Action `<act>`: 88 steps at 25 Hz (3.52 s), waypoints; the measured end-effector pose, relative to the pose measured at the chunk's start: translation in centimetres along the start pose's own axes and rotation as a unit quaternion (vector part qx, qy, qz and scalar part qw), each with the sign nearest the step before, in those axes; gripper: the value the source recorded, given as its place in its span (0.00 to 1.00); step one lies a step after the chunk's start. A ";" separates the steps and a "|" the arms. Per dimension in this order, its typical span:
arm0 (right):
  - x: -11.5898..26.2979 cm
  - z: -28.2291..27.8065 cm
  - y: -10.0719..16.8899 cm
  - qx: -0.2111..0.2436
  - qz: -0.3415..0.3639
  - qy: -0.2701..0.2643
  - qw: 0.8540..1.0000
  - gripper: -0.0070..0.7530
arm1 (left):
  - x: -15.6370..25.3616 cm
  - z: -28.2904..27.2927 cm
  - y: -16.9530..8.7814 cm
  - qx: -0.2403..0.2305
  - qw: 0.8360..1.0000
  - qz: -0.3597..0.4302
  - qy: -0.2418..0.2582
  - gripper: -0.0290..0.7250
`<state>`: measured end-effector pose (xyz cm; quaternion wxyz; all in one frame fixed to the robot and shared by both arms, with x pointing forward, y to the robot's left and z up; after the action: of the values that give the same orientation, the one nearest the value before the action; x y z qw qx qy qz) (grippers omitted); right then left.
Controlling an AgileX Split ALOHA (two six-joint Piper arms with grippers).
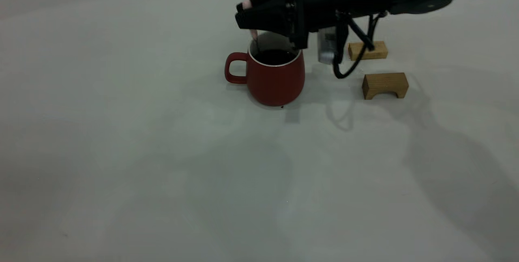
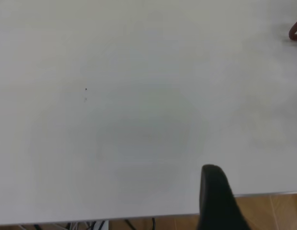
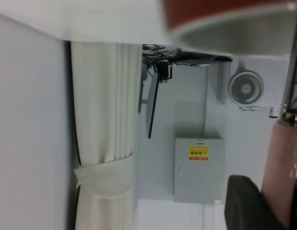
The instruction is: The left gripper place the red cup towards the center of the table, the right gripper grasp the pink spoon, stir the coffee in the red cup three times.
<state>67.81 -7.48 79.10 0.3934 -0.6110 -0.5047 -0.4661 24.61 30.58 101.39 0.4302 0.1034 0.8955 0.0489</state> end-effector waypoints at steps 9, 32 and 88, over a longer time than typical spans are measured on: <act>-1.3 -3.3 -0.4 -0.024 0.044 -0.020 0.999 0.18 | 0.0 0.0 0.0 0.000 1.000 0.000 0.000 0.68; -1.1 -1.8 -1.3 -0.017 0.046 -0.029 0.998 0.18 | 0.0 0.0 0.0 0.000 1.000 0.000 0.000 0.68; 22.0 -28.8 -18.9 0.380 -0.697 -0.462 0.395 0.27 | 0.0 0.0 0.0 0.000 1.000 0.000 0.000 0.68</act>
<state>45.52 -25.94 107.89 -0.1705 0.0455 -0.9842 0.0158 24.61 30.58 101.39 0.4302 0.1034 0.8955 0.0489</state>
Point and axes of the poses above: a point on each arm's last joint axis where the gripper is mounted, z pointing out along that axis toward the gripper, y along the wrist's bending axis when the last joint is at zero, x = y × z, the point moved 3 cm from there along z, pointing out along that axis toward the gripper, and after that the axes turned 11 degrees about z, right-handed, at the moved point
